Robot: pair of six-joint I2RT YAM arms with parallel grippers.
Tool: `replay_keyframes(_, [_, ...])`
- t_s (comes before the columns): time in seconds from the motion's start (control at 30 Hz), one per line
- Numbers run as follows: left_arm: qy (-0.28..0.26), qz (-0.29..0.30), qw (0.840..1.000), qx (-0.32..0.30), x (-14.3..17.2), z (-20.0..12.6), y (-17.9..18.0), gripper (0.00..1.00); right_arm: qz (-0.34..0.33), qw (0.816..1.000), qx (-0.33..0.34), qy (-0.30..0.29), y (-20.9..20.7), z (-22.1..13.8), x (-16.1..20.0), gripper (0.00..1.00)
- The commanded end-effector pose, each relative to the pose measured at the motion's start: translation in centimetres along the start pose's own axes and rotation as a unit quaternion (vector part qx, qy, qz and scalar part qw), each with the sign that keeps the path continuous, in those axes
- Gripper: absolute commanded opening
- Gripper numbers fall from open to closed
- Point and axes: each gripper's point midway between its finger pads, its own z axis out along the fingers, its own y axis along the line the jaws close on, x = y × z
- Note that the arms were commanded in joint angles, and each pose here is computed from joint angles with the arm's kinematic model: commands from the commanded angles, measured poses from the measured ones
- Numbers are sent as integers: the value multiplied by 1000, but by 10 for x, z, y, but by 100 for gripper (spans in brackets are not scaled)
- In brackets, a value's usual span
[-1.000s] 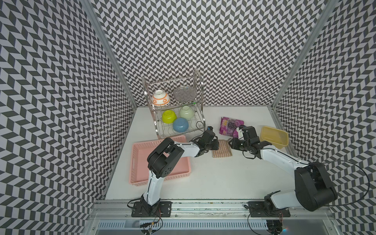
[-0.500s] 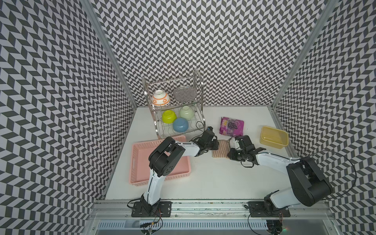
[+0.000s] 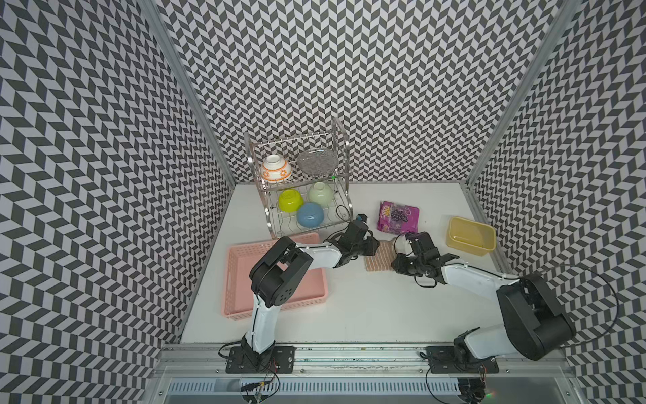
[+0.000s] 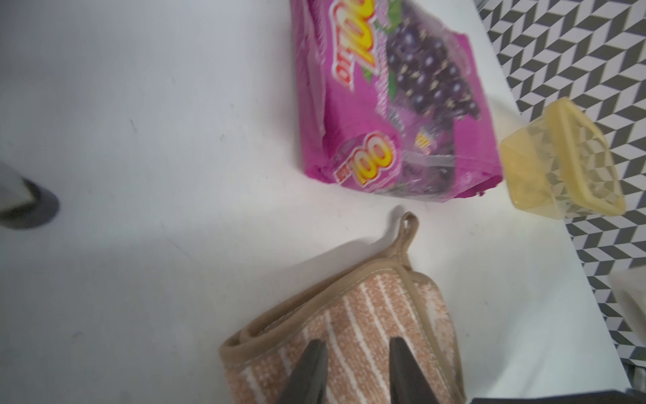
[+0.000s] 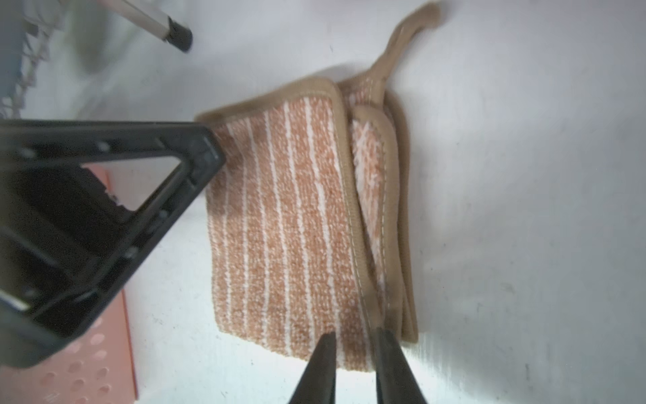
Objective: Fold the square dishcloth
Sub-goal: Smooth out the cleaning item at the center of the board.
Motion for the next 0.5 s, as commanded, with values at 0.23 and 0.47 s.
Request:
replay_keyframes(0.23, [-37, 19, 998, 44, -17, -56, -38, 32, -8, 995, 13, -99, 21, -37, -61, 29])
replay_keyframes(0.47, [18, 10, 998, 63, 41, -49, -39, 27, -9, 996, 12, -83, 23, -10, -69, 26])
